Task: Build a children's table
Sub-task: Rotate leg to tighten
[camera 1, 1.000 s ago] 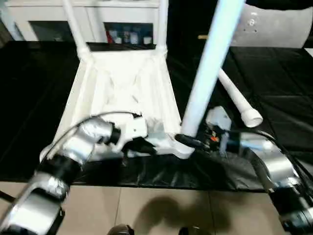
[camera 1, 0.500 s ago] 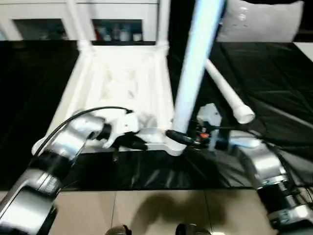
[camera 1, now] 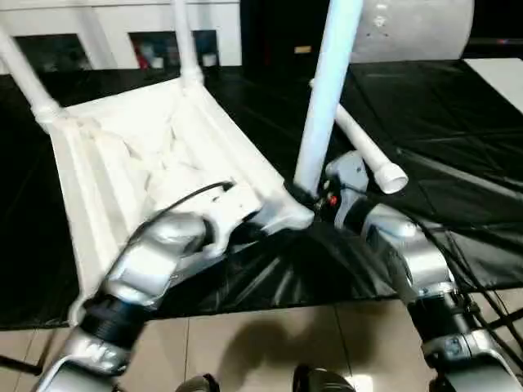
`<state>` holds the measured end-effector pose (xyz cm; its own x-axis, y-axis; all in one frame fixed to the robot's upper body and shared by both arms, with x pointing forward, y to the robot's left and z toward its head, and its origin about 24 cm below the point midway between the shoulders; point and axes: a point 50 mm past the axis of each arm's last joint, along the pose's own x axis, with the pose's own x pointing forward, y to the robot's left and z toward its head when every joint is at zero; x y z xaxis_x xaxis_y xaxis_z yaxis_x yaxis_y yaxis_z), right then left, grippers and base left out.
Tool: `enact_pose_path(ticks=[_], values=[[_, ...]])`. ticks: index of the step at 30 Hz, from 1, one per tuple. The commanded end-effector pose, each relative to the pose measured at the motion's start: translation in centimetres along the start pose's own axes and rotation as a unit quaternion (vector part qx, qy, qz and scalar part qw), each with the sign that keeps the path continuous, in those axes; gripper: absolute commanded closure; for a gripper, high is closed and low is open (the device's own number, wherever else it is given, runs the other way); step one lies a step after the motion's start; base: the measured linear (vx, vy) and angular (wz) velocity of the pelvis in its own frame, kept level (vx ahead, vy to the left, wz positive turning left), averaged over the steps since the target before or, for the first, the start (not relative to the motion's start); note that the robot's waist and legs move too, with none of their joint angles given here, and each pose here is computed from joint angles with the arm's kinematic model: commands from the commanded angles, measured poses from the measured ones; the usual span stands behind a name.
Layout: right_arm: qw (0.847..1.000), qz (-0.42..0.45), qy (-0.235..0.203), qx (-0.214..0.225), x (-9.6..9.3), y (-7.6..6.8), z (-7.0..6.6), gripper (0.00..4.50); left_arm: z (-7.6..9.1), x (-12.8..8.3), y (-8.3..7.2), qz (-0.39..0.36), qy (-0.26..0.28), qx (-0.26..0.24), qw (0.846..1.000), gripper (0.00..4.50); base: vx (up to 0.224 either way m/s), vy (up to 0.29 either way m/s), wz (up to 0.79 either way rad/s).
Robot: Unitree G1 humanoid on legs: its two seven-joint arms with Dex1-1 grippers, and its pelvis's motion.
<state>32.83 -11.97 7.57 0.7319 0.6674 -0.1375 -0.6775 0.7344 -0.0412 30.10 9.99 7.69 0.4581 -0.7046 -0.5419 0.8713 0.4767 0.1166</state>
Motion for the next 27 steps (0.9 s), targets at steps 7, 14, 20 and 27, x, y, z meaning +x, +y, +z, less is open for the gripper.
enact_pose_path(ticks=[7, 14, 20, 27], values=[[0.984, 0.006, 0.158, 0.083, -0.8, 1.1, -6.7, 2.61, 1.6, -1.0, -0.3, -0.027, -0.018, 0.063, 0.998, 4.50, 0.000, 0.000, 0.00], [0.985, 0.001, 0.152, 0.083, -0.4, 0.7, -6.5, 2.61, 1.2, -1.1, -0.1, -0.033, -0.020, 0.070, 0.997, 4.50, 0.000, 0.000, 0.00], [0.988, 0.001, 0.134, 0.081, -0.3, 0.2, -6.0, 1.81, 1.1, -1.1, 0.6, -0.022, -0.024, 0.079, 0.996, 4.50, 0.000, 0.000, 0.00], [0.993, 0.015, 0.090, 0.078, -1.4, -0.2, -5.4, 1.15, 0.9, -0.9, 0.8, -0.040, -0.058, 0.086, 0.994, 4.50, 0.009, -0.001, 0.00]])
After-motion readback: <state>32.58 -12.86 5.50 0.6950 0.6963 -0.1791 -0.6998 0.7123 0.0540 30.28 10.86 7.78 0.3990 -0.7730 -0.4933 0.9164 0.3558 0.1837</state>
